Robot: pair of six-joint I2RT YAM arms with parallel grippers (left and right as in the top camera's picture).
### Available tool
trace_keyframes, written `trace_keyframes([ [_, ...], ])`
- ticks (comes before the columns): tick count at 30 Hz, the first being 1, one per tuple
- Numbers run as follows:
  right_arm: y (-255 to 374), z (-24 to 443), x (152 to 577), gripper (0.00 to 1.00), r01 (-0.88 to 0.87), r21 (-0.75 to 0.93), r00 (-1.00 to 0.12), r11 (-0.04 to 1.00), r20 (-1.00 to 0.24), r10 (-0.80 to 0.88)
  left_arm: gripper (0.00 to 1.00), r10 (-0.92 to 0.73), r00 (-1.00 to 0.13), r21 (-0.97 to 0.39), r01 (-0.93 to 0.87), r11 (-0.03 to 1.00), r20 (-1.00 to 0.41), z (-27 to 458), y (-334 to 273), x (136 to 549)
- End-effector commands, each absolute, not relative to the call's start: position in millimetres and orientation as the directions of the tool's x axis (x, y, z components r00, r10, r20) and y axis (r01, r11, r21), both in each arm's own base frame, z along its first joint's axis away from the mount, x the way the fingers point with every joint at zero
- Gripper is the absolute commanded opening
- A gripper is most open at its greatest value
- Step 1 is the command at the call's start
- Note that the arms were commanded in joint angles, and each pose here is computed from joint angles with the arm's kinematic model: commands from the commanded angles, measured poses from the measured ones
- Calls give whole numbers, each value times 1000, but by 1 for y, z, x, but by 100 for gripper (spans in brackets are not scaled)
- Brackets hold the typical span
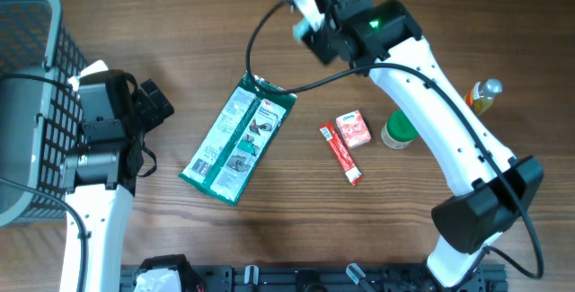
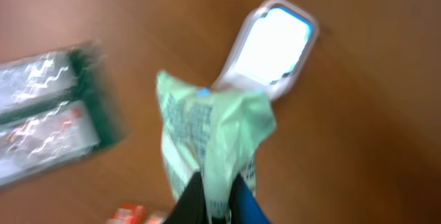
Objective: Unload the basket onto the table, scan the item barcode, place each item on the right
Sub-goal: 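Carry the light-green packet right and release it on the table, then move right gripper to the green glove packet and grasp it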
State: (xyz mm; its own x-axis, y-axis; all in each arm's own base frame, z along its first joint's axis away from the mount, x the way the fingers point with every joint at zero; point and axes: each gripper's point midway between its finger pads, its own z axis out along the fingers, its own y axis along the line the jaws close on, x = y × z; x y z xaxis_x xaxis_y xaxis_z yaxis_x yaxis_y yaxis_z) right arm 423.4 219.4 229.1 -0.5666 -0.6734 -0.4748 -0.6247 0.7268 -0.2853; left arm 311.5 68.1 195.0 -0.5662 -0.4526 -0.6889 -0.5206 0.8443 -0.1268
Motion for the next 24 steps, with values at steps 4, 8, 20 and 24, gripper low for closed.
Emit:
trace_keyframes([
  [4, 222, 127, 325, 22, -681, 133, -732, 720, -133, -668, 100, -445, -556, -119, -524, 843, -702, 200, 71, 312],
  [8, 201, 88, 332, 71, -672, 14, -738, 741, -93, -668, 100, -445, -556, -119, -524, 843, -702, 200, 71, 312],
  [20, 268, 44, 350, 28, -214, 324, -958, 921, -253, -134, 100, -445, -556, -119, -524, 843, -702, 200, 71, 312],
  [24, 261, 20, 335, 22, -202, 284, -963, 937, -233, -137, 100, -445, -556, -119, -524, 843, -702, 200, 71, 312],
])
